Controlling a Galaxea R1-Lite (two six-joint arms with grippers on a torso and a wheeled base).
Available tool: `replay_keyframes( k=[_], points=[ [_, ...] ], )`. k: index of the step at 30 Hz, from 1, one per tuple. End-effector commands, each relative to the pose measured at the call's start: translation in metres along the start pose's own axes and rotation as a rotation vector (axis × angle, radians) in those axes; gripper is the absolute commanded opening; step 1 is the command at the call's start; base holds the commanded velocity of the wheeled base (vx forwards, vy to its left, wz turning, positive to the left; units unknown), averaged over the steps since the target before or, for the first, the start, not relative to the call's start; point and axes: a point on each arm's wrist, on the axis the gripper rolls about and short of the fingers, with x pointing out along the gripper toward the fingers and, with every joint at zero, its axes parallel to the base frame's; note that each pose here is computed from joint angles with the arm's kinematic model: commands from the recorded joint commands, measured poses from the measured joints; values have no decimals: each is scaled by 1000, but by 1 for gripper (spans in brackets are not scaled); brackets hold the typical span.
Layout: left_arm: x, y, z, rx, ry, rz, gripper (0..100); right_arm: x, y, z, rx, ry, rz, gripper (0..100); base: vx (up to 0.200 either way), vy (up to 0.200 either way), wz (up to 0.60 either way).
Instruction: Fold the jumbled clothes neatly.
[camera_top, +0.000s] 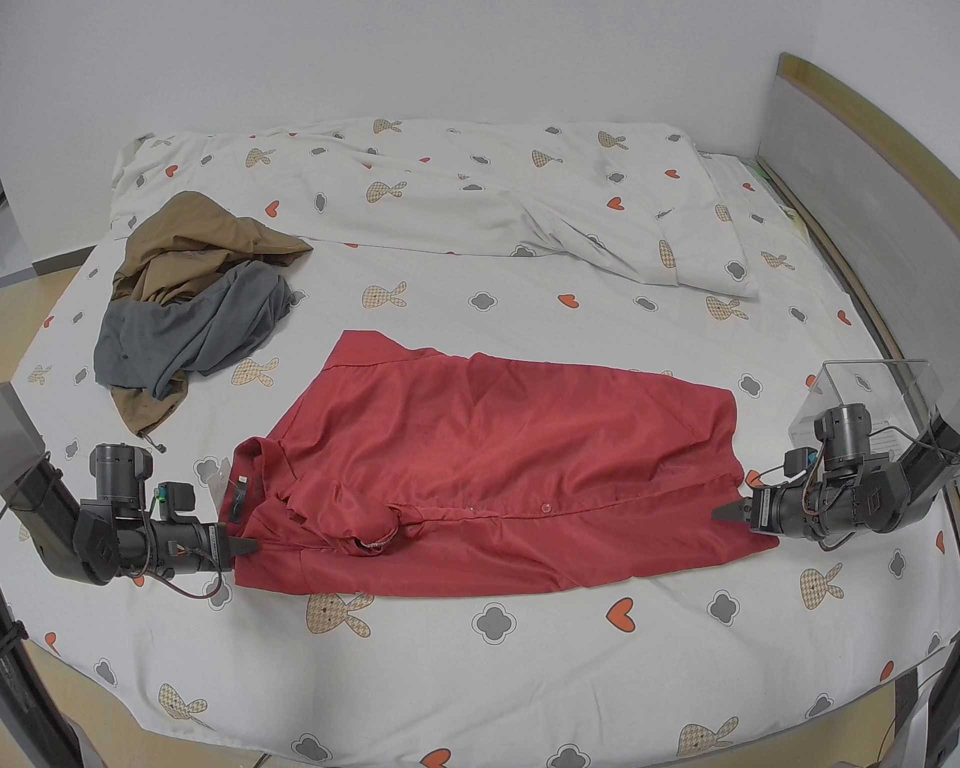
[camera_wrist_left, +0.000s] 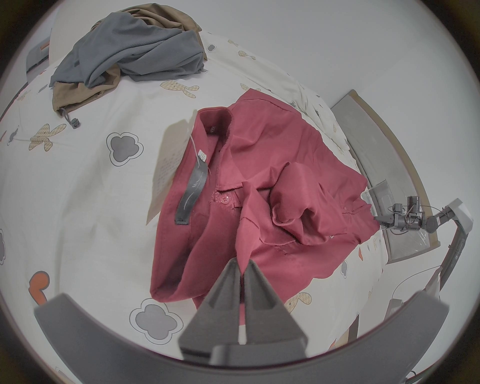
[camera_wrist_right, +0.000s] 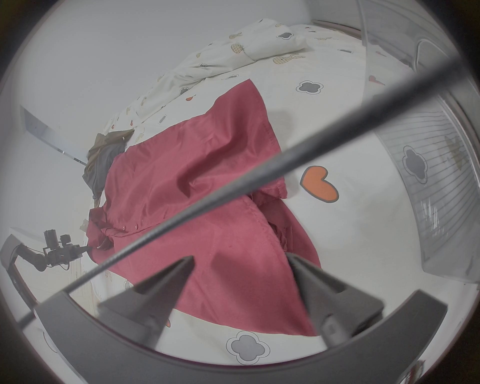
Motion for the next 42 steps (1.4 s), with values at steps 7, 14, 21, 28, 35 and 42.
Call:
replay_keyframes(
  k=[7, 14, 21, 28, 35, 42],
  points=[
    [5, 5, -2, -8, 10, 5, 0, 0, -9, 1, 19, -5, -25, 0, 0, 0, 0],
    [-4, 15, 4, -23, -25, 35, 0, -12, -33, 9, 71, -48, -65, 0, 0, 0, 0],
    [-2, 19, 0, -35, -9, 39, 0, -9, -30, 10, 62, -46, -50, 0, 0, 0, 0],
    [0, 13, -1, -25, -1, 26, 0, -2, -13, 7, 26, -23, -9, 0, 0, 0, 0],
    [-6, 6, 1, -10, -13, 21, 100, -4, -12, 8, 24, -31, -17, 100, 0, 0, 0],
    [-30, -12, 13, 33, -83, 12, 100, -43, -4, 27, -1, -158, -15, 100, 0, 0, 0]
  ],
)
